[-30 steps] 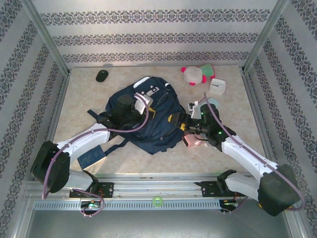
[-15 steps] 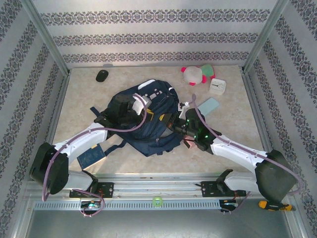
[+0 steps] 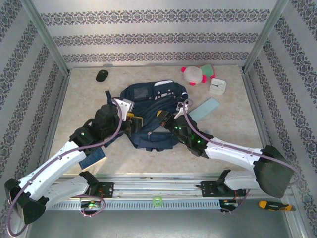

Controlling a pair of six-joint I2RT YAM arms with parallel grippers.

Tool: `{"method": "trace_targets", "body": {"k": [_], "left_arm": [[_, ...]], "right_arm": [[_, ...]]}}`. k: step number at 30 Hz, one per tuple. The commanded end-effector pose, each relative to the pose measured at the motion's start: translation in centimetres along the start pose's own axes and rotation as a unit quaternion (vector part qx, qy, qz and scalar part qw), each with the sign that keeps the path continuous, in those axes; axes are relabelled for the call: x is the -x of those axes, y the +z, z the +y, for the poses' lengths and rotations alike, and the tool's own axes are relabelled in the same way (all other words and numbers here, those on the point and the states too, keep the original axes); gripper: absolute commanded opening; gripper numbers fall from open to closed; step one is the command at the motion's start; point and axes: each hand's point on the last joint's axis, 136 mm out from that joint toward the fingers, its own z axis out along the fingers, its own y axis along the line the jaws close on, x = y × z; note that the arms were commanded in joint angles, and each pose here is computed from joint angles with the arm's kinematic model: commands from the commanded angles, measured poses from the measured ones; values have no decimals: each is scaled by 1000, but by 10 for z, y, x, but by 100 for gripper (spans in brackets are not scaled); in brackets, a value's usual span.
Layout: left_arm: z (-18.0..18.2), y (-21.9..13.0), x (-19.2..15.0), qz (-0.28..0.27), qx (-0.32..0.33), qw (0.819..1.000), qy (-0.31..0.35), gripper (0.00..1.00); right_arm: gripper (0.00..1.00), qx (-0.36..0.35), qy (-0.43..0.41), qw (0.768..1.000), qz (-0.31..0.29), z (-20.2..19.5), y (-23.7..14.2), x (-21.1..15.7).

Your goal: Pack the student bag

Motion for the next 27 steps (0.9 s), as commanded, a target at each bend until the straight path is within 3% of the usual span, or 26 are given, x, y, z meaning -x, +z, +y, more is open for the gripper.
{"method": "trace_targets", "body": {"k": [1,10,21,27], "left_arm": [[14,2,-53,89,64,992,-62,50],[6,22,-69,110,55,988,-93,47],[-6,41,-62,105,28,990,-94,47],[-11,45,-56,108,29,990,-81,39]], "right_arm": [[0,75,5,995,-72,56,0,35],[0,88,-6,995,-55,66,8,27],[0,95,-9,995,-38,73,16,19],[0,95,-8,995,-34,76,20,16]]}}
